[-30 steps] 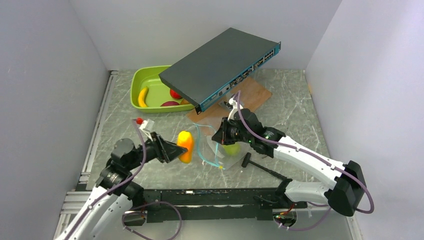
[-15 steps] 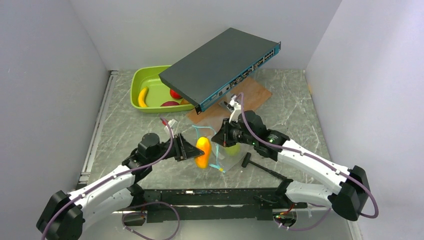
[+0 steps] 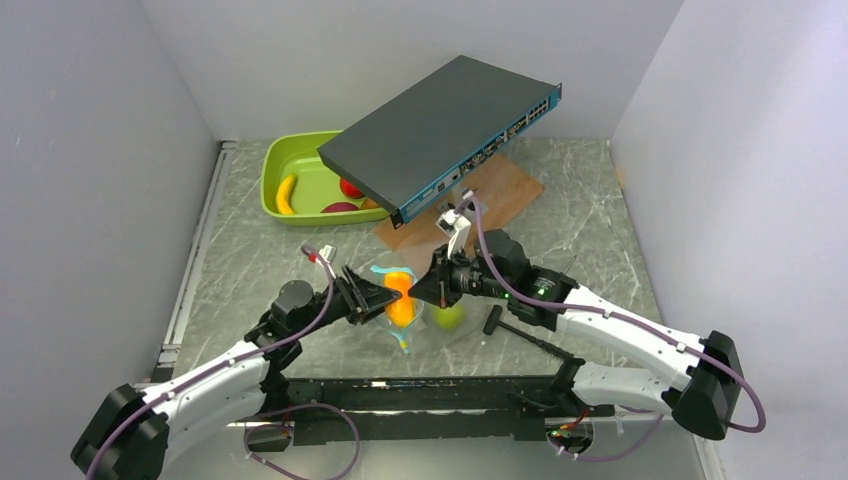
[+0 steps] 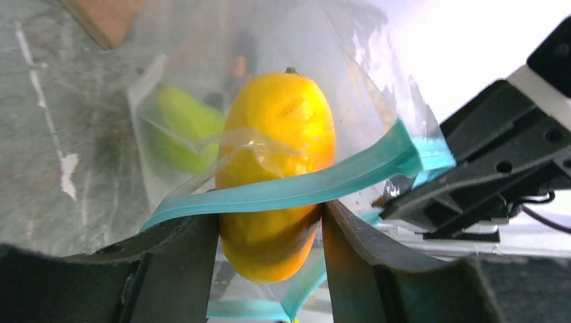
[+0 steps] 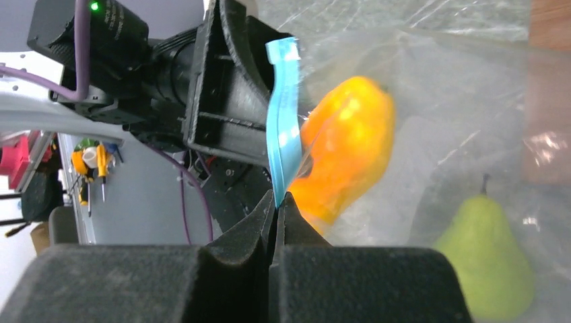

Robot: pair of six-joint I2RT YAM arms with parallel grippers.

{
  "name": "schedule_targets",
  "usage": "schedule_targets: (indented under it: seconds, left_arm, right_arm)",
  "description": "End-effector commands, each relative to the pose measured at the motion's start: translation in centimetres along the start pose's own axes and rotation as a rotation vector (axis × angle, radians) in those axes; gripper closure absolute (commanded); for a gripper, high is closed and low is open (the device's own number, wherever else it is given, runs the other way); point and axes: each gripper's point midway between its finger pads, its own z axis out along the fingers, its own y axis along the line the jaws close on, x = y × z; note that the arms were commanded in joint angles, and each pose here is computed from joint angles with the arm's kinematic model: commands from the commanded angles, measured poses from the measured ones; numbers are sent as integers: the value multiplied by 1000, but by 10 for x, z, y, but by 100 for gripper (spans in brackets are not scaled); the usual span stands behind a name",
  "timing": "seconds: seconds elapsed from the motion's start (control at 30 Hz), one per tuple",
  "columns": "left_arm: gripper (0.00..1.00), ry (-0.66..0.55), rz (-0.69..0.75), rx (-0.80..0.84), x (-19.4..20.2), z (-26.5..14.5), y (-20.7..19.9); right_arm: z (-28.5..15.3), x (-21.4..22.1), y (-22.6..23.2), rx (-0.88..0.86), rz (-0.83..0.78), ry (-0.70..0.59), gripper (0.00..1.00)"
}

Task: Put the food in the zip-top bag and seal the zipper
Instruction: Place the fake fruit in the zipper food storage bag.

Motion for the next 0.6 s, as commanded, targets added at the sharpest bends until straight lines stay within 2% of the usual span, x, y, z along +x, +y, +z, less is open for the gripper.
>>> schedule_targets:
  seconds: [0.0, 0.1, 0.2, 0.27, 0.57]
  left_arm:
    - [43, -154, -42, 37, -25, -5, -14]
    - [32, -180, -20, 39, -30, -7, -19]
    - [10, -191, -12, 79, -33, -9, -29]
    - [1, -175, 6, 98, -31, -8, -35]
    - [1, -174, 43, 168, -24, -21, -43]
  right_arm:
    - [1, -4, 19, -79, -7, -30, 100]
    - [5, 2, 22, -101, 28, -15, 100]
    - [9, 4, 23, -112, 72, -6, 100]
    - [11, 3, 21, -94, 96, -6, 100]
    - [10, -15, 5, 3, 191, -24, 100]
